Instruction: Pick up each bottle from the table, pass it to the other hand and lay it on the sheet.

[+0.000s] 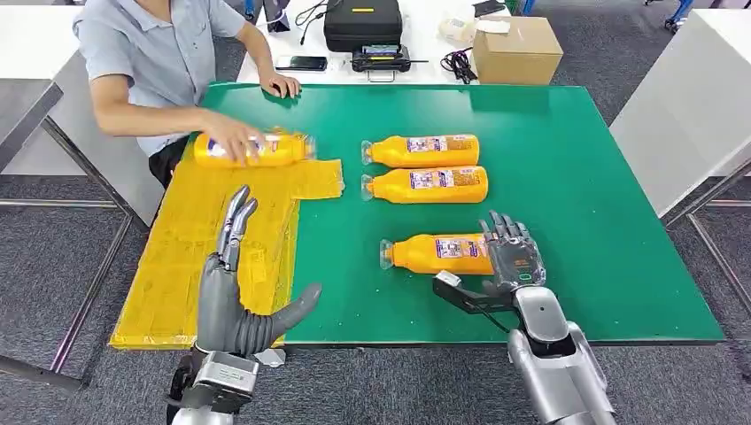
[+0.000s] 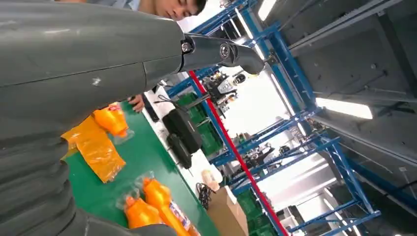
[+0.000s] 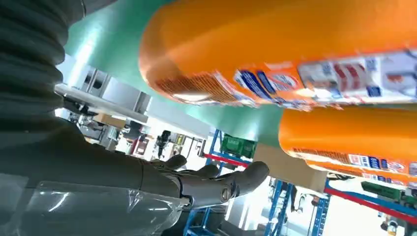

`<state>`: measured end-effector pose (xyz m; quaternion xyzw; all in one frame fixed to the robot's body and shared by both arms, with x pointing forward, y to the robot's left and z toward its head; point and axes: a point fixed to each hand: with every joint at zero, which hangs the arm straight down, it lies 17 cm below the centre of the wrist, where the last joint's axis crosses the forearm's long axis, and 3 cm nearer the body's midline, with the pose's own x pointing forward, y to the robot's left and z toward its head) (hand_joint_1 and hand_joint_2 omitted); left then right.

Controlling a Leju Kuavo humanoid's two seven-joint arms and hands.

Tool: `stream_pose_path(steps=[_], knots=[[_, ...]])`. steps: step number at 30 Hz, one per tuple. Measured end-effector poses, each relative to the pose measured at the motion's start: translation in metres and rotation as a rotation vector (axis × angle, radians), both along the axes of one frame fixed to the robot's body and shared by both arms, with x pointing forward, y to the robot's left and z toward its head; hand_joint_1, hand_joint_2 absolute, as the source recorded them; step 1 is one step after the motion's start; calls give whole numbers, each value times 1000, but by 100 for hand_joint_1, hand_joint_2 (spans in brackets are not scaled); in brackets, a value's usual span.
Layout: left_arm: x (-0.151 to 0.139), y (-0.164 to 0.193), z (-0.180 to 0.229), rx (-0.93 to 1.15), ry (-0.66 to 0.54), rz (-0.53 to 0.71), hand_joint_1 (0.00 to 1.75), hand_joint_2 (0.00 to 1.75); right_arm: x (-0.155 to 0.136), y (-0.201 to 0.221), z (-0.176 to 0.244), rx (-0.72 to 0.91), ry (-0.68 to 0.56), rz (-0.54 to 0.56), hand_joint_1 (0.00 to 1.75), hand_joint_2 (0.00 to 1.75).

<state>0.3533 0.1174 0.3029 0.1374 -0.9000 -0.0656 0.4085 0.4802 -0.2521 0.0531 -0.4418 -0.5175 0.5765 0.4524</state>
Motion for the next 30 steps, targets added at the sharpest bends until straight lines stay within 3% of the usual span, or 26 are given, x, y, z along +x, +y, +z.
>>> stream_pose_path(steps=[19,30], knots=[[6,-9,-5,-19,22,-47,0,175,11,-16,-33,43,105,-60,0,175],[9,-20,-3,-13,15,-70,0,175,29,-22,-31,55,71,-61,0,175]])
